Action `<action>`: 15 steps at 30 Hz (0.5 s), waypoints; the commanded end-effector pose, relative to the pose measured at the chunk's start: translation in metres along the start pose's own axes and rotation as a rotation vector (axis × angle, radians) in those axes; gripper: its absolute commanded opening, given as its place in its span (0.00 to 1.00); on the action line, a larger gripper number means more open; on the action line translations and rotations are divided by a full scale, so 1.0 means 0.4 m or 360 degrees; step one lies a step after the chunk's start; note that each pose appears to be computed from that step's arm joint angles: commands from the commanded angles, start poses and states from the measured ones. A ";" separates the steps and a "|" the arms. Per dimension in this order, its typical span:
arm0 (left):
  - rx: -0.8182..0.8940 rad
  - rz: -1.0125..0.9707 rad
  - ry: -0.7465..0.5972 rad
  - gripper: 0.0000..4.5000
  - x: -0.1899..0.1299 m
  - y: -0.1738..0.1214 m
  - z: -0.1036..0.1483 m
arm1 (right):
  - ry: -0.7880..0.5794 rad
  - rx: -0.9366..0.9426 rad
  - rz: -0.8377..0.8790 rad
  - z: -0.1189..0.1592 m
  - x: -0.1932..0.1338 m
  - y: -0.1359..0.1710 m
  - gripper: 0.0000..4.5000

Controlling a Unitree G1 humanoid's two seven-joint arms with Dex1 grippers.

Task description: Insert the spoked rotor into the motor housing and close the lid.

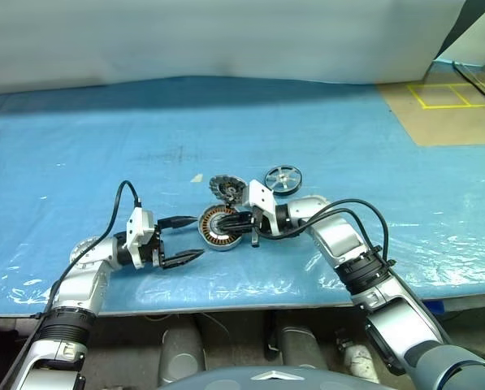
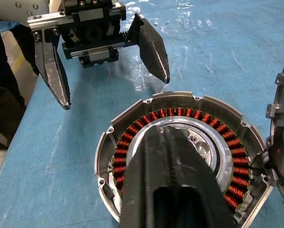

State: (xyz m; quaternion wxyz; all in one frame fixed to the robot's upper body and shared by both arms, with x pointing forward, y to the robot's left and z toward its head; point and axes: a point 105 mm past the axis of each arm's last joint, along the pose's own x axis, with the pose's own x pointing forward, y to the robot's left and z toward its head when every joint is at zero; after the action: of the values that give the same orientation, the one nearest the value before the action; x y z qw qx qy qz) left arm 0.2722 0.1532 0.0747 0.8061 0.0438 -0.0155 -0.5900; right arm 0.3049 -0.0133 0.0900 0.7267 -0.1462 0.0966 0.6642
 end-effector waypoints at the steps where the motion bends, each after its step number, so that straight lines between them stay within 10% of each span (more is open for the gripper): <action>1: 0.0034 0.0024 -0.0007 0.89 -0.013 0.007 0.007 | -0.0061 -0.0041 -0.0005 0.027 -0.003 -0.002 0.01; 15: 0.0037 0.0022 0.0001 0.89 -0.011 0.009 0.006 | 0.0084 -0.0053 -0.0050 -0.018 -0.003 -0.005 0.01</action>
State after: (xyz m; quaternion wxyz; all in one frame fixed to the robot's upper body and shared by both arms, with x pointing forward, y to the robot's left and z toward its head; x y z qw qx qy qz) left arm 0.2730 0.1548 0.0711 0.8077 0.0426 -0.0073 -0.5881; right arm 0.3097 -0.0174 0.0847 0.7361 -0.1656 0.1040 0.6481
